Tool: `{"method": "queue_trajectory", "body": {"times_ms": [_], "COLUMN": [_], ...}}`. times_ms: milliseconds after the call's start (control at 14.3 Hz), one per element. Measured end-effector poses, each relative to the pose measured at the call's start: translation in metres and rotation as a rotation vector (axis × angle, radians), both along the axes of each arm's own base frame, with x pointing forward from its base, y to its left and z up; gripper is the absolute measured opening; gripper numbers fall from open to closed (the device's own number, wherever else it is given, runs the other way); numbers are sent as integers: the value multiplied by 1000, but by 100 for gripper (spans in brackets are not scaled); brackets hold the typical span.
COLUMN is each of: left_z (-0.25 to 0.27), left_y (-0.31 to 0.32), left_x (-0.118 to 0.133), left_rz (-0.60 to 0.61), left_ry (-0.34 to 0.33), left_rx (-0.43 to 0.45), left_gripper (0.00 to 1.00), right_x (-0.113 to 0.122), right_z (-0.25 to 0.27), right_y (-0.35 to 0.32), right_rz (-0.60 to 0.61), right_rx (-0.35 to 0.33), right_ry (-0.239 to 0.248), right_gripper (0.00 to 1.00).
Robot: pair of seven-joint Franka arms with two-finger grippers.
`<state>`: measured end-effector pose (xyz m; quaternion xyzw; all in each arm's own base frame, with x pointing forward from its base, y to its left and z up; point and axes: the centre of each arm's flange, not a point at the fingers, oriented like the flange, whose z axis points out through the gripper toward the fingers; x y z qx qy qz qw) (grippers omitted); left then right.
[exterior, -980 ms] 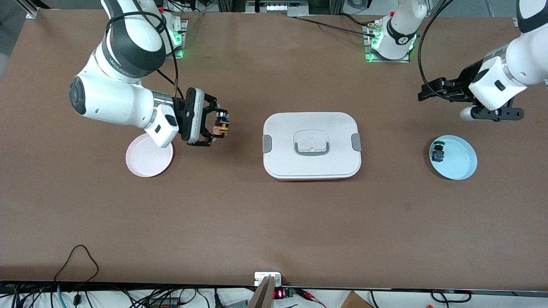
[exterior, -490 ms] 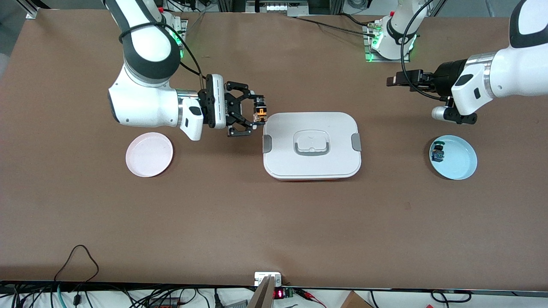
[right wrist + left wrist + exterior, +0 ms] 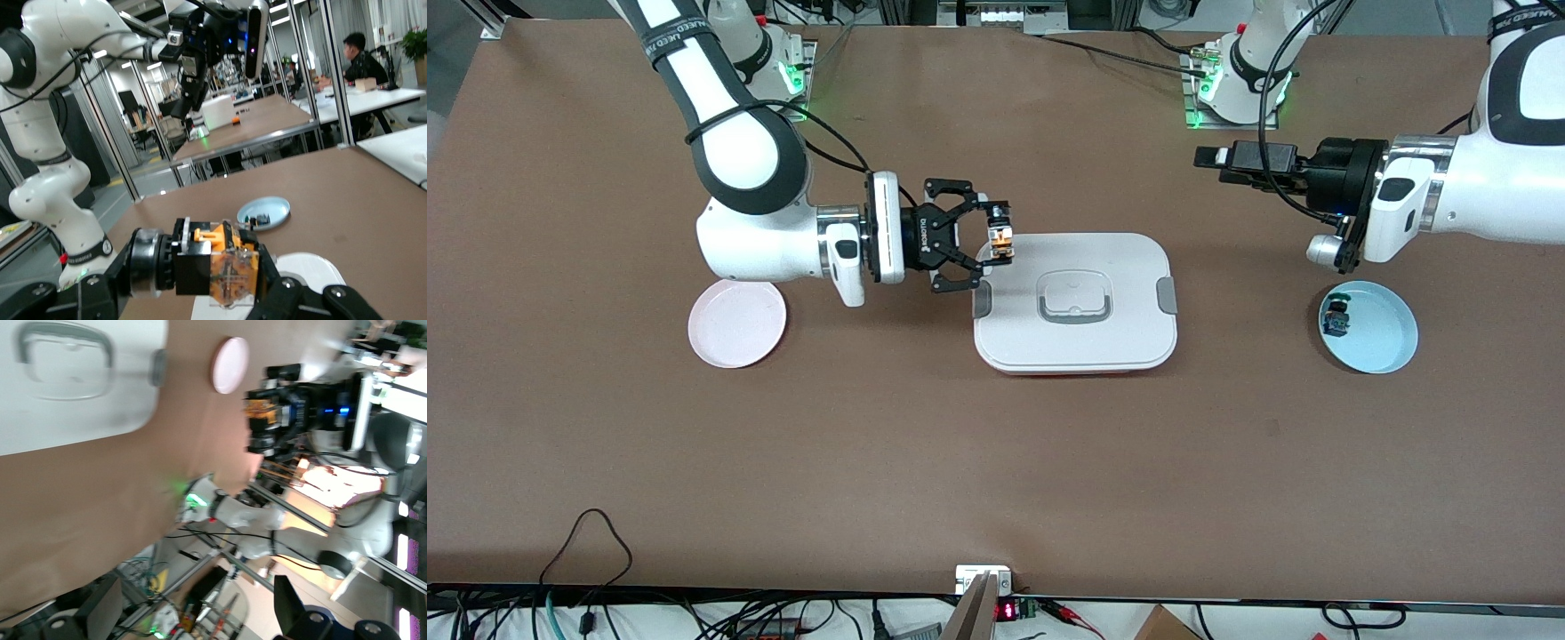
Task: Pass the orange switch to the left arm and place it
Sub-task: 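Carry the switch above the box and grasp it with the left gripper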
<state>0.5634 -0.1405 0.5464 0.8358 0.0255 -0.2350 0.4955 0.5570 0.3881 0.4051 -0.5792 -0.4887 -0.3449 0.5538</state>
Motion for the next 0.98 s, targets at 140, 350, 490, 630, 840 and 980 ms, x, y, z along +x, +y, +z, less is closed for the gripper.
{"method": "queue_trajectory", "body": {"times_ms": [140,350,490,630,840,980], "left_z": [-14,-55,-74,-84,-94,-95], "left_y": [-14,-56,-79,-87,-107,-130], "left_x": [8,6,-1,-6,-12,-22], "left_rz": [44,110,159,178,241,239], "left_ry": [-44,-87,-86,-65,-39,-44], "left_rx": [-101,-195,-233,-250,-283,-280], "left_gripper": [100,100,100,100,100,100], "right_x": [-8,-14,-14,-16,-21,-22], "right_z": [2,13,20,23,24,25], "right_y": [14,30,35,40,49,52], "right_rz": [-1,11,8,4,-3,0], "right_rx": [36,68,70,67,56,53], "right_ry": [14,-10,-30,-55,-93,-112], "right_gripper": [73,73,73,73,73,73]}}
